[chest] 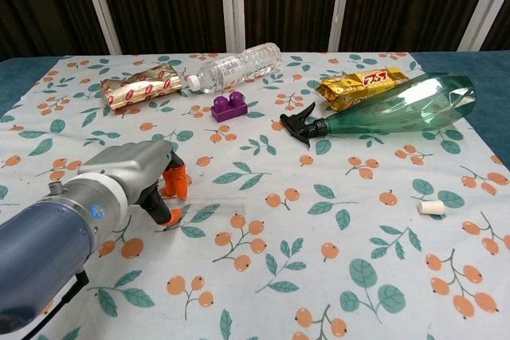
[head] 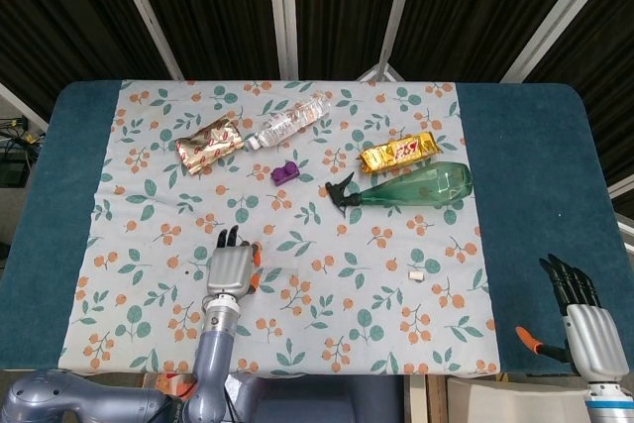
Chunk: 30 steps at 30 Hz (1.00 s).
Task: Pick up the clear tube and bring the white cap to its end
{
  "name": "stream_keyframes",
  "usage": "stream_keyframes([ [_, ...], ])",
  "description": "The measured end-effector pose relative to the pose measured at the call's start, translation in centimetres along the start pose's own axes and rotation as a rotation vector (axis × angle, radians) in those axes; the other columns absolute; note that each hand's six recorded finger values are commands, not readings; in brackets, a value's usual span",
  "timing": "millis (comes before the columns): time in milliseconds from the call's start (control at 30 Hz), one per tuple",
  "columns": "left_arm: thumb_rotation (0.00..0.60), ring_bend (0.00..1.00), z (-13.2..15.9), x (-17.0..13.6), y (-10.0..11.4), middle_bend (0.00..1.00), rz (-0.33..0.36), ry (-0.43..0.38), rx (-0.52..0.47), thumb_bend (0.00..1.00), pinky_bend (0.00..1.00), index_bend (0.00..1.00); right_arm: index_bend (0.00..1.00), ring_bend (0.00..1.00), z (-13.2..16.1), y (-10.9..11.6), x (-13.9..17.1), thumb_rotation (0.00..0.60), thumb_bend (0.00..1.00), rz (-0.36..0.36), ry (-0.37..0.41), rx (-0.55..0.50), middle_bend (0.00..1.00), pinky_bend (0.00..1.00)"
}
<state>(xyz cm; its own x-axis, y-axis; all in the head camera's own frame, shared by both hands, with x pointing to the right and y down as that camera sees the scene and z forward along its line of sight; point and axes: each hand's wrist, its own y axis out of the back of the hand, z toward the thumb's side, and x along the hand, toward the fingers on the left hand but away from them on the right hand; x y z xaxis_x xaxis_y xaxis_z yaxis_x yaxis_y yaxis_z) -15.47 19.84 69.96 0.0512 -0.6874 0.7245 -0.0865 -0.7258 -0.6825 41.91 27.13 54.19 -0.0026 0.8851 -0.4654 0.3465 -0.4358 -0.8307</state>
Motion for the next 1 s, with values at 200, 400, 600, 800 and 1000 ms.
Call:
stream_keyframes([
  [200, 0.6, 0.04, -0.1, 0.0, 0.4, 0.37, 0.011, -0.001, -0.009, 0.58, 0.0, 0.57, 0.0, 0.0, 0.0, 0.0, 0.0, 0.6, 0.23, -0.001, 0.002, 0.0, 0.0, 0.0],
  [400, 0.6, 0.04, 0.0, 0.0, 1.6, 0.38, 0.039, -0.017, -0.05, 0.59, 0.0, 0.57, 0.0, 0.0, 0.0, 0.0, 0.0, 0.6, 0.23, -0.004, 0.002, 0.0, 0.0, 0.0],
  [600, 0.6, 0.04, 0.4, 0.0, 3.3, 0.38, 0.081, -0.061, -0.116, 0.59, 0.0, 0.58, 0.0, 0.0, 0.1, 0.1, 0.0, 0.6, 0.22, -0.006, 0.004, 0.001, 0.0, 0.0],
  [800, 0.6, 0.04, 0.3, -0.1, 4.7, 0.42, 0.117, -0.118, -0.202, 0.59, 0.0, 0.61, 0.0, 0.0, 0.1, 0.1, 0.0, 0.6, 0.23, -0.008, 0.003, 0.002, 0.0, 0.0],
  [1000, 0.6, 0.04, -1.0, 0.0, 5.3, 0.45, 0.13, -0.137, -0.241, 0.59, 0.0, 0.61, 0.0, 0.0, 0.2, 0.0, 0.0, 0.6, 0.23, -0.01, 0.007, 0.013, 0.0, 0.0],
])
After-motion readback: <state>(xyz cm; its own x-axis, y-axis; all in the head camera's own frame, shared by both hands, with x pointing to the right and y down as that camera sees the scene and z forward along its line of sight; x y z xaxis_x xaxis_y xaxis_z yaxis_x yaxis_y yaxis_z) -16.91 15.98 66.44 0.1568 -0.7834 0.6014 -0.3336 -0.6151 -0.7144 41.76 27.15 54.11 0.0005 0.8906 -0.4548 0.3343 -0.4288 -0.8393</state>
